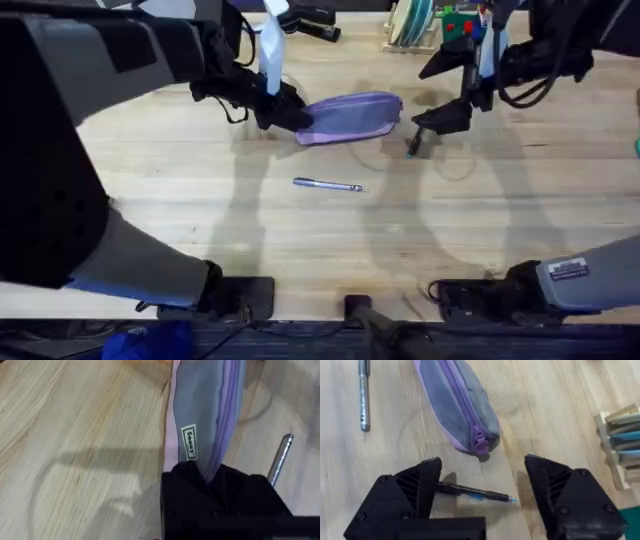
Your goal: Unzip the bag, pick up the pens from the table one at a time and place them inside, then zip the bag closed.
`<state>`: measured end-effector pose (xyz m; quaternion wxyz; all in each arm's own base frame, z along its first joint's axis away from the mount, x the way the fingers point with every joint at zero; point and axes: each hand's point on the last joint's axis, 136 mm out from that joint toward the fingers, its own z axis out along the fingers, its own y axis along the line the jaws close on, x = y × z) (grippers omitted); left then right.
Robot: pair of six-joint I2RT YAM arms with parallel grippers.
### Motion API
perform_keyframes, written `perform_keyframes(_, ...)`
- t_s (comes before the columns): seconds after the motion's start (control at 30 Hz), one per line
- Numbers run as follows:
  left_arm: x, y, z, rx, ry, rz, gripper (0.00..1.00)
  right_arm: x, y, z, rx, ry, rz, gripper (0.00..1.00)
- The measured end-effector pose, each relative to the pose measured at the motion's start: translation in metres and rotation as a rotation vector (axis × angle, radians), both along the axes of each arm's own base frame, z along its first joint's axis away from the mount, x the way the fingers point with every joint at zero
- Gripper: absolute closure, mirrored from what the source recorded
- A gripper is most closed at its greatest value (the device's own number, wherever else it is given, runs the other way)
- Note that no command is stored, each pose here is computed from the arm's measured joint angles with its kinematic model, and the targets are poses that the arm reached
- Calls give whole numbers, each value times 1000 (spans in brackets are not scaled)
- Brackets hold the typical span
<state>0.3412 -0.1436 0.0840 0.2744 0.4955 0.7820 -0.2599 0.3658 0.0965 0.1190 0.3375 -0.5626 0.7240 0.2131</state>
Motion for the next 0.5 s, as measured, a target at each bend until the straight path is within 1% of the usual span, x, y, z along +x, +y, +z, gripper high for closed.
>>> perform_keyframes(0.13,0,0,0,0,0,0,958,1,4,-3,0,-2,13,5)
perform_keyframes(0.33,0,0,0,0,0,0,958,-1,13,-18,2,40,38,5)
perform_keyframes(0.5,0,0,0,0,0,0,958,0,21,-22,1,33,61,7)
